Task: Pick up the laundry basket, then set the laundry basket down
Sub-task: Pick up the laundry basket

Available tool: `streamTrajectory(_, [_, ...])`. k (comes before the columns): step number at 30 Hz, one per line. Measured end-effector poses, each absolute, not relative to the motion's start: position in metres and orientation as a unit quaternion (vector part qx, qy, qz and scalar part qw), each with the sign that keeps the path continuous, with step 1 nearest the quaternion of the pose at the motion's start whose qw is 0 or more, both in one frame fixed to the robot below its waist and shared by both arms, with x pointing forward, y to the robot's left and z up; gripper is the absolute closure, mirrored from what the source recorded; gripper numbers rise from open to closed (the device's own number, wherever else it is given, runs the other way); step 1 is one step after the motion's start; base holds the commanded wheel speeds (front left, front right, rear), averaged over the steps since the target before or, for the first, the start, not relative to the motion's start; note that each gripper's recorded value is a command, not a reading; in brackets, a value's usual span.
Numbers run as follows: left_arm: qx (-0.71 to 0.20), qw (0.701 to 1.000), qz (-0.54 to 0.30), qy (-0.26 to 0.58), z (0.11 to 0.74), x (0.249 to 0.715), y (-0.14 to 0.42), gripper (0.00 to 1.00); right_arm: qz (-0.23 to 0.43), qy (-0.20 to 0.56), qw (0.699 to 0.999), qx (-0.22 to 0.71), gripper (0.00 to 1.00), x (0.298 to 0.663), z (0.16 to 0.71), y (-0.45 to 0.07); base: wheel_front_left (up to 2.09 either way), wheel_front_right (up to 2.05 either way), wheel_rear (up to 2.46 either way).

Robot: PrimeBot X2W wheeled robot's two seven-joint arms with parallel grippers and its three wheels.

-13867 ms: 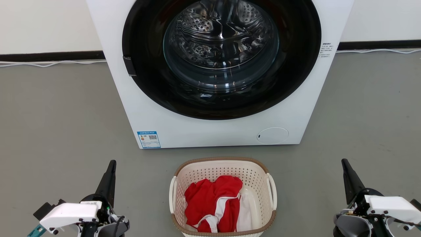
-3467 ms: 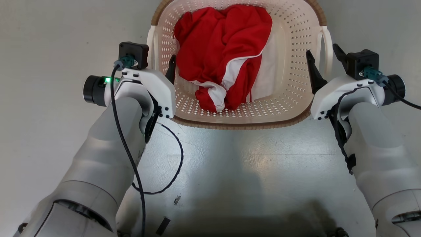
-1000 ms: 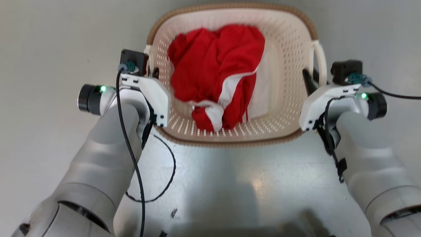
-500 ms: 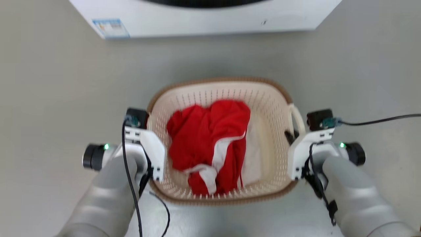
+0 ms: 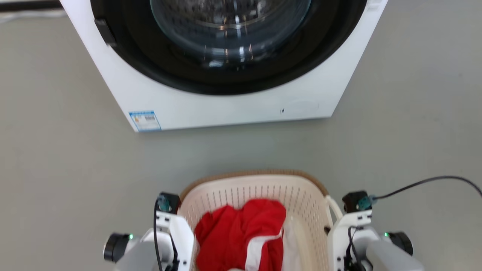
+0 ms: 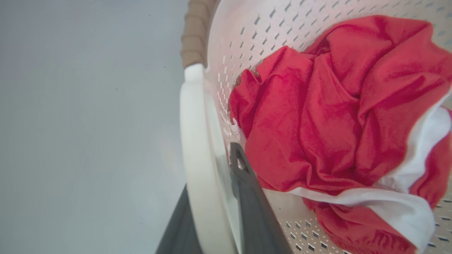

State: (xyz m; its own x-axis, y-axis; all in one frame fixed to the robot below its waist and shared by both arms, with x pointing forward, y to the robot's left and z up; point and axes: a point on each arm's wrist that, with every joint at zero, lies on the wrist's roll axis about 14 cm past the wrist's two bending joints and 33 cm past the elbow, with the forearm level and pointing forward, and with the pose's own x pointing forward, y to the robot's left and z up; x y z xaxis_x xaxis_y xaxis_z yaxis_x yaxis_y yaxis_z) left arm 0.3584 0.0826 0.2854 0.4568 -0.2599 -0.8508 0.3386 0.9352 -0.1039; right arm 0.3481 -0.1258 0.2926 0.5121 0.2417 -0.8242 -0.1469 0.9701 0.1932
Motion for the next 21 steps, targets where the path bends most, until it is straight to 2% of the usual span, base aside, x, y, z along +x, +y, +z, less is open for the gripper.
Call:
streamTrajectory(12, [0.049,0.839,-0.197,0.504,0.297,0.305,0.078,1.00,0.125,0.491,0.861,0.040,1.00,0.298,0.306,-0.122,0.00,0.00,0.00])
streamTrajectory(21, [0.048,0.845,-0.198,0.495,0.305,0.301,0.074,1.00,0.125,0.482,0.866,0.039,1.00,0.295,0.313,-0.125,0.00,0.00,0.00])
